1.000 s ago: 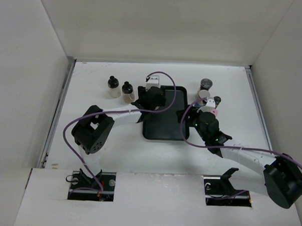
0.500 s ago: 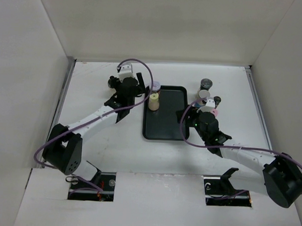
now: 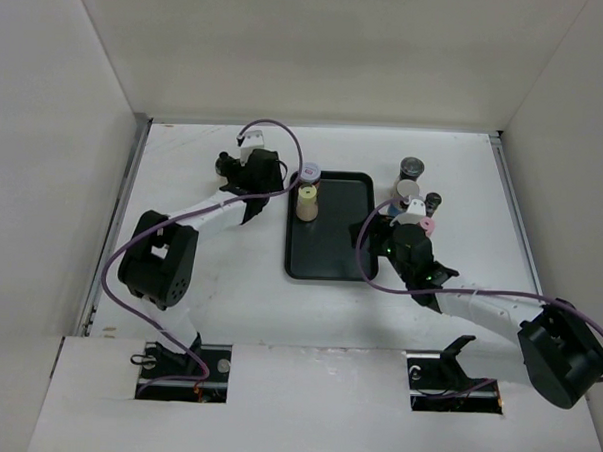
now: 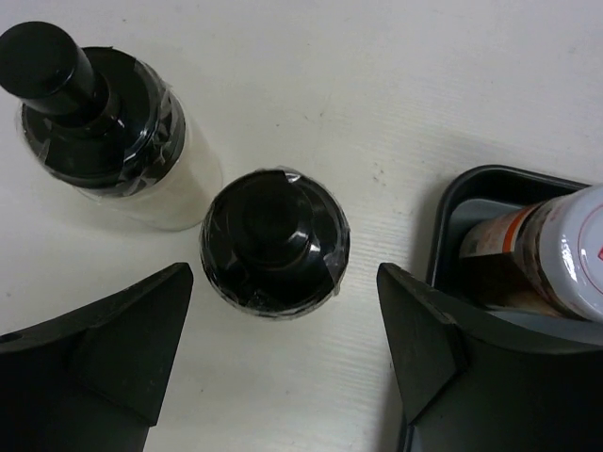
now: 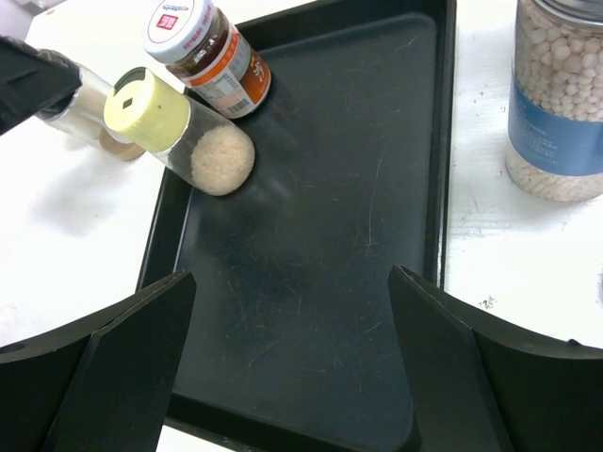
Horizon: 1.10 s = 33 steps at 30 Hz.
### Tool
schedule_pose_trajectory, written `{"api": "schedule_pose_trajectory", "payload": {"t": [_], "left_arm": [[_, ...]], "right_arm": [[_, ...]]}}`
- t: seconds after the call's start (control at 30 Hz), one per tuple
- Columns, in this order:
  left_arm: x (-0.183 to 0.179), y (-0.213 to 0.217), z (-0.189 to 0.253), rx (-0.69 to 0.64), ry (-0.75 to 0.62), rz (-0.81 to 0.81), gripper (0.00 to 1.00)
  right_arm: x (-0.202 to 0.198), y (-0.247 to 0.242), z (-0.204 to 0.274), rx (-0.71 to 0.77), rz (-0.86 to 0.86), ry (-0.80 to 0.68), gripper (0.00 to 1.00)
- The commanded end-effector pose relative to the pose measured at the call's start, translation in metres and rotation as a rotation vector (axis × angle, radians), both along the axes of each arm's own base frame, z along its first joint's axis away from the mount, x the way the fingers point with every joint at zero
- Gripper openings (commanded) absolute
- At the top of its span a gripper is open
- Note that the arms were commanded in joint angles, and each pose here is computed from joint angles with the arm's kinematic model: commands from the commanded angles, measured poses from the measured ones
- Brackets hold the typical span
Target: Organize the condiment bottles
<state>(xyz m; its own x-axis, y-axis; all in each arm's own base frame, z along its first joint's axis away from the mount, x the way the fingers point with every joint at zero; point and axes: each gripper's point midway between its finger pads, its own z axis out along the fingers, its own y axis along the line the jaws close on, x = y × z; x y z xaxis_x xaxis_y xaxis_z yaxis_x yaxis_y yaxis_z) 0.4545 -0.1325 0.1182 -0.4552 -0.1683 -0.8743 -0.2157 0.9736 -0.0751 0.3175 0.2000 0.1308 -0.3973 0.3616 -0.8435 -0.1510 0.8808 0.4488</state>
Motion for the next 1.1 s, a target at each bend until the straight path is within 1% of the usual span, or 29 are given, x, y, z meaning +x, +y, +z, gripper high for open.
{"api": "schedule_pose_trajectory", "payload": {"t": [0.0, 0.1, 0.17, 0.2, 0.27, 0.33, 0.43, 0.53, 0.63, 0.73, 0.83, 0.87, 0.93, 0.97, 1.03, 1.07], "left_arm": [[0.023, -0.002, 0.031, -0.038, -0.079, 0.006, 0.78], [0.03, 0.0, 0.027, -0.024, -0.077, 0.012, 0.77], [0.032, 0.002, 0.024, -0.023, -0.072, 0.015, 0.72], [0.032, 0.002, 0.023, -0.021, -0.07, 0.016, 0.69], [0.03, 0.003, 0.019, -0.016, -0.062, 0.018, 0.56], [0.027, 0.005, 0.017, -0.016, -0.058, 0.02, 0.46], [0.022, 0.007, 0.027, -0.02, -0.073, 0.024, 0.36], [0.012, 0.007, 0.07, -0.042, -0.167, 0.034, 0.33], [-0.001, -0.001, 0.129, -0.087, -0.289, 0.012, 0.33], [-0.016, -0.017, 0.184, -0.109, -0.401, -0.034, 0.33], [-0.027, -0.043, 0.224, -0.151, -0.483, -0.1, 0.33], [-0.028, -0.057, 0.232, -0.167, -0.493, -0.131, 0.33], [-0.03, -0.089, 0.242, -0.191, -0.502, -0.201, 0.33], [-0.029, -0.106, 0.242, -0.195, -0.5, -0.237, 0.33], [-0.023, -0.136, 0.237, -0.199, -0.485, -0.289, 0.33], [-0.02, -0.151, 0.233, -0.201, -0.475, -0.31, 0.33]], "right_arm": [[0.006, 0.011, 0.026, 0.044, 0.021, -0.073, 0.9], [0.005, 0.012, 0.028, 0.049, 0.024, -0.078, 0.9], [0.004, 0.012, 0.027, 0.047, 0.025, -0.076, 0.9], [0.004, 0.012, 0.027, 0.047, 0.025, -0.076, 0.9], [0.003, 0.011, 0.029, 0.051, 0.027, -0.08, 0.9], [0.003, 0.01, 0.032, 0.056, 0.025, -0.088, 0.9], [0.002, 0.007, 0.031, 0.058, 0.02, -0.086, 0.9], [0.001, 0.007, 0.036, 0.069, 0.018, -0.099, 0.9], [0.001, 0.006, 0.036, 0.071, 0.011, -0.1, 0.9], [0.0, 0.003, 0.039, 0.083, 0.004, -0.107, 0.9], [0.0, -0.001, 0.042, 0.09, -0.012, -0.12, 0.9], [0.001, -0.002, 0.041, 0.09, -0.019, -0.122, 0.88], [0.001, -0.004, 0.042, 0.091, -0.027, -0.124, 0.8], [0.001, -0.005, 0.042, 0.093, -0.032, -0.126, 0.71], [0.001, -0.009, 0.044, 0.095, -0.048, -0.135, 0.45], [0.001, -0.011, 0.043, 0.092, -0.059, -0.135, 0.36]]}}
